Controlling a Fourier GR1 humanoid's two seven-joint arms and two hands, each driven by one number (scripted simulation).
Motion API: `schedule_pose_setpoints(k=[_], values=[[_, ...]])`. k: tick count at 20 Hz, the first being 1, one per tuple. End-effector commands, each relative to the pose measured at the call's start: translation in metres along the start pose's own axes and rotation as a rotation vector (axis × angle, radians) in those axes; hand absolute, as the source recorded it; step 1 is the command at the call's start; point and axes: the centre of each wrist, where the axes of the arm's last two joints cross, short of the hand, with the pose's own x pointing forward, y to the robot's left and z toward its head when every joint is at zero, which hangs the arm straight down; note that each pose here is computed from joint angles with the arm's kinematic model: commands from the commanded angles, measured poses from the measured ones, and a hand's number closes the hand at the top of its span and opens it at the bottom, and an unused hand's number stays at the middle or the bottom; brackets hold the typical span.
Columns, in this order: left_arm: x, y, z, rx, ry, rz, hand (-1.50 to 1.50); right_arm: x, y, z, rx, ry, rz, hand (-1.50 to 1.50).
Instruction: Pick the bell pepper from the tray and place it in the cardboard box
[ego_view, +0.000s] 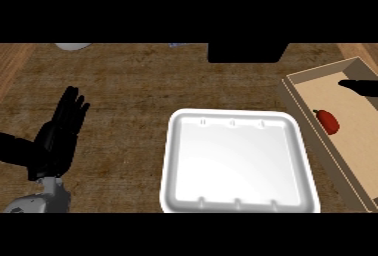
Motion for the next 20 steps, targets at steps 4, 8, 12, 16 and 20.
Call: schedule_pose_setpoints(k=[4, 8, 12, 16, 20], values=[[0.002, -0.002, 0.004, 0.005, -0.004, 0.010, 0.00, -0.034, -0.039, 0.017, -0.075, 0.060, -0.369, -1.50], [-0.008, -0.002, -0.001, -0.013, 0.007, 0.004, 0.00, -0.057, -0.068, 0.030, -0.123, 0.072, -0.407, -1.50], [0.010, -0.002, 0.008, -0.002, 0.014, -0.003, 0.00, -0.069, -0.103, 0.036, -0.191, 0.058, -0.435, -1.50], [-0.013, -0.014, -0.006, 0.000, -0.003, -0.006, 0.00, -0.091, -0.108, 0.051, -0.194, 0.068, -0.434, -1.50], [0.014, -0.008, -0.001, -0.010, -0.005, 0.010, 0.00, -0.123, -0.123, 0.063, -0.224, 0.044, -0.427, -1.50]])
